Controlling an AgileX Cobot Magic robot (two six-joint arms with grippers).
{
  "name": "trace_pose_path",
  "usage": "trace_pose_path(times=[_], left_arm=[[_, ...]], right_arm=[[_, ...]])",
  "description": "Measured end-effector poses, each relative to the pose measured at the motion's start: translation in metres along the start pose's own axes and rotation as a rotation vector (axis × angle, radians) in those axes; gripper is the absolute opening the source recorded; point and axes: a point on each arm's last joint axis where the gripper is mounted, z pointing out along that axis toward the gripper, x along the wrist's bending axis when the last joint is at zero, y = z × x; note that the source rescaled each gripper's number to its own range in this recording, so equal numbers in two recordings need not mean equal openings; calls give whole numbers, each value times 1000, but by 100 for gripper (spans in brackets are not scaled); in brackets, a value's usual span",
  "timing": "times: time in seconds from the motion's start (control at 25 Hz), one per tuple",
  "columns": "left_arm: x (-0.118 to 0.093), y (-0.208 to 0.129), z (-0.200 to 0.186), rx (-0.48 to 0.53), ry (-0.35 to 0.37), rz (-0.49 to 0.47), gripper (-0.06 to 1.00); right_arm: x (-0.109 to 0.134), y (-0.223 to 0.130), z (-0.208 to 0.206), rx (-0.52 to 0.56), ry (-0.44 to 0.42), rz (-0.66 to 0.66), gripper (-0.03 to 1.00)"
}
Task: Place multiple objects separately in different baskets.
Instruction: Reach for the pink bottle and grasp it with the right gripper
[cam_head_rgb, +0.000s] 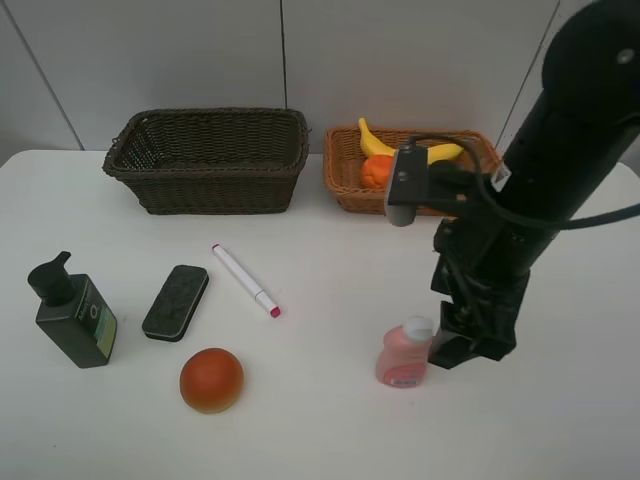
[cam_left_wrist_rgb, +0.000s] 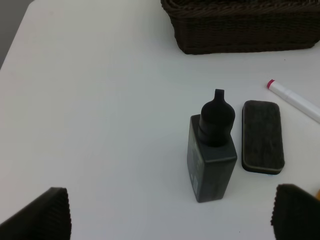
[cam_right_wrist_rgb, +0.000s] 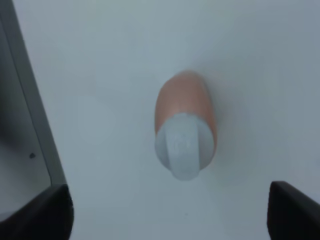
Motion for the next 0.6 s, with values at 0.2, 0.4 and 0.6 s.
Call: trace_pose_path(times=[0.2, 0.4, 0.6], left_arm=[[0, 0, 0, 0, 0, 0, 100], [0, 0, 0, 0, 0, 0, 100], [0, 0, 0, 0, 0, 0, 100]], right_arm=[[1, -2, 12, -51, -22, -20, 97], [0, -2, 20, -70, -48, -26, 97], [-2, 4, 45, -21, -12, -42, 97]])
